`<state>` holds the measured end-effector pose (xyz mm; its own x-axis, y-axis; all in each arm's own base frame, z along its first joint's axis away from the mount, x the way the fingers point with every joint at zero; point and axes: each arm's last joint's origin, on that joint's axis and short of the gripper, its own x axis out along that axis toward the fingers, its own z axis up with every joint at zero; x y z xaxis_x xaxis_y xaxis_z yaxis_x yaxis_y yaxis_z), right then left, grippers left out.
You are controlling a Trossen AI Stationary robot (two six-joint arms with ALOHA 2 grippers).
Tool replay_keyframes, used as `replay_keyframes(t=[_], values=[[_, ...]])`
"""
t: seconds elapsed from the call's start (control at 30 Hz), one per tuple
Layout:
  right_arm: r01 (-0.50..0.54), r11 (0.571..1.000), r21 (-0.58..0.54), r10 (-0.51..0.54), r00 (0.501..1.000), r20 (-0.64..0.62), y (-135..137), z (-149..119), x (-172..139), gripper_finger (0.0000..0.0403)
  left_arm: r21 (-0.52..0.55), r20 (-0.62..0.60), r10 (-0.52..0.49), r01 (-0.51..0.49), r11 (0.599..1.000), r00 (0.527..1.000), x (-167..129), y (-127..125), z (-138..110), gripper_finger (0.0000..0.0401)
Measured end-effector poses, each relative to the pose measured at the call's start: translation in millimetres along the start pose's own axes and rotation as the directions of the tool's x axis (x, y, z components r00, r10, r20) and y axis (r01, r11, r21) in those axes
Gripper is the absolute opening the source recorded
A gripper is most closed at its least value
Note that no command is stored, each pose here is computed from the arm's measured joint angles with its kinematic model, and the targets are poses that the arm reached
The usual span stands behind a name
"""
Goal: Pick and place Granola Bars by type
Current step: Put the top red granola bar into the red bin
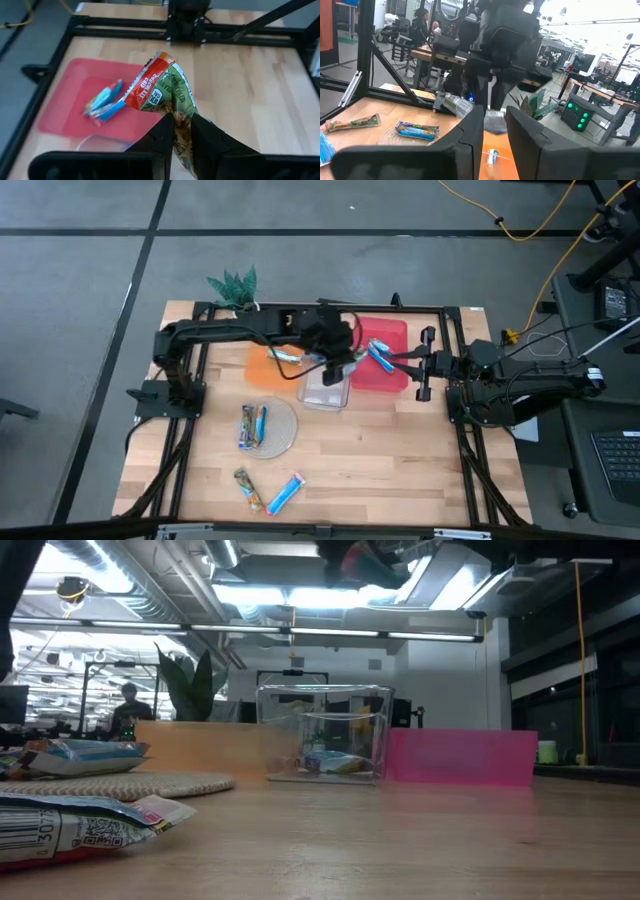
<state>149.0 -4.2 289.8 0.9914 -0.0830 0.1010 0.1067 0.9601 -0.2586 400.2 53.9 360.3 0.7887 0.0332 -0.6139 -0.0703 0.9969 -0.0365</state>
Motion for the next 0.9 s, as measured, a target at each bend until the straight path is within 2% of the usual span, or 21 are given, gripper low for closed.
replay_keyframes(t=[0.2,0.47,0.57,0.9], values=[[-0.003,1.0,0.0,0.003,1.0,-0.01,0.3,-0.9,-0.1,0.0087,-0.017,0.024,-0.04,0.041,0.999,0.999,23.8,13.9,12.2,0.0047],[-0.011,1.0,-0.002,0.011,0.999,-0.04,1.1,-3.8,-0.1,0.0087,-0.043,0.005,-0.098,0.099,0.994,0.995,56.6,37.6,12.9,0.0047],[-0.012,1.0,-0.002,0.012,0.999,-0.041,1.1,-4.0,-0.1,0.0087,-0.042,-0.013,-0.125,0.124,0.991,0.992,67.6,45.9,7.8,0.0047],[-0.012,1.0,-0.002,0.012,0.999,-0.042,1.2,-4.1,-0.1,0.0087,0.025,-0.072,-0.111,0.113,0.993,0.991,98.5,63.4,-10.1,0.0047]])
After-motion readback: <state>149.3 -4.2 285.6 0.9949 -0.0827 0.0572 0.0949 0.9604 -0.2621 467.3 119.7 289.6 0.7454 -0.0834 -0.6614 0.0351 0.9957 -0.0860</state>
